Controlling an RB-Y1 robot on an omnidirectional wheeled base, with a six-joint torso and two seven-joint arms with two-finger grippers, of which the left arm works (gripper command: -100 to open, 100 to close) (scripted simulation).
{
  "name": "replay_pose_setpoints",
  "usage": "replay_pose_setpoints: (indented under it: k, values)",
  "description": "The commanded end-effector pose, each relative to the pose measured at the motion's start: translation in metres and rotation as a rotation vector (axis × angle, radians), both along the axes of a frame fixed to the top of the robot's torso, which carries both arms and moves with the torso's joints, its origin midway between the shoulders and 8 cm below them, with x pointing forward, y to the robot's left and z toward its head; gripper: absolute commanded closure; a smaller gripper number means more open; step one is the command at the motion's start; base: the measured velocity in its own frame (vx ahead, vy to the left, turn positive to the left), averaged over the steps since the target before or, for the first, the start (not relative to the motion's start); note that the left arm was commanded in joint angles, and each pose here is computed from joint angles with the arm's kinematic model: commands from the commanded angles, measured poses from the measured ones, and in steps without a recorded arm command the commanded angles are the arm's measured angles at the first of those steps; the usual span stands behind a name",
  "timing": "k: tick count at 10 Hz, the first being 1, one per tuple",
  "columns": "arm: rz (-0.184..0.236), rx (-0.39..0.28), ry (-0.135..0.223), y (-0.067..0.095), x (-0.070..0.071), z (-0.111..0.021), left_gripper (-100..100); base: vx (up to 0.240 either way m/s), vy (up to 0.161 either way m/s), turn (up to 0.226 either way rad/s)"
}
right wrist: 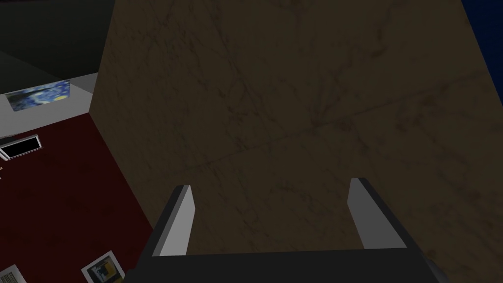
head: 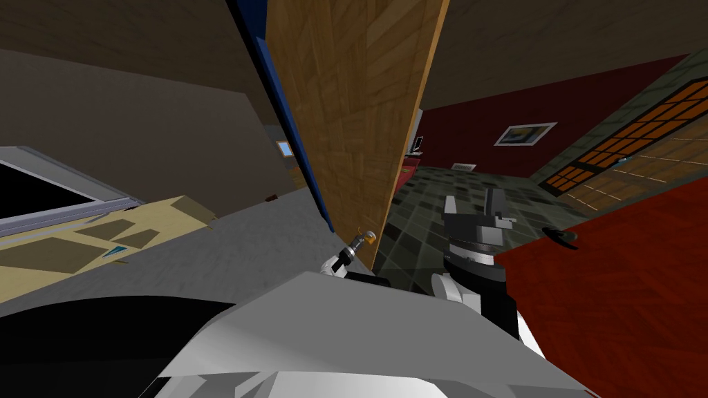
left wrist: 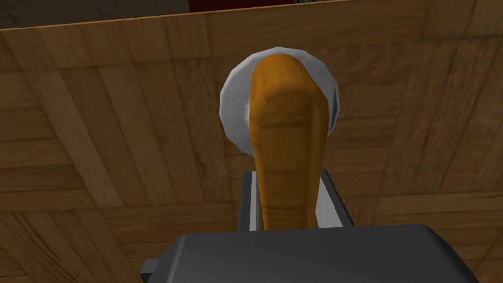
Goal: Push the door open
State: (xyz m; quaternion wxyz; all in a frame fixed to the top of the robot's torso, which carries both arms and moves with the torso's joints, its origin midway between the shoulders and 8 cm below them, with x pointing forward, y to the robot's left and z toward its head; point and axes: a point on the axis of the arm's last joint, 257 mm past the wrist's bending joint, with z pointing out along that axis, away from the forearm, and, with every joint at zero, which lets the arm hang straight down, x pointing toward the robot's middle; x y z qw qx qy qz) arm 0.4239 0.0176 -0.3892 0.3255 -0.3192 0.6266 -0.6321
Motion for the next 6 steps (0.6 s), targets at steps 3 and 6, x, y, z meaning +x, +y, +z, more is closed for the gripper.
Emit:
replay_pose_setpoints:
  k: [3,6]
  values:
    - [0.000,0.000,0.005,0.000,-0.002,-0.002,100,0.000,0.000,0.000]
    - [0.030,0.007,0.000,0.012,0.006,-0.001,100,0.093,-0.105,0.029]
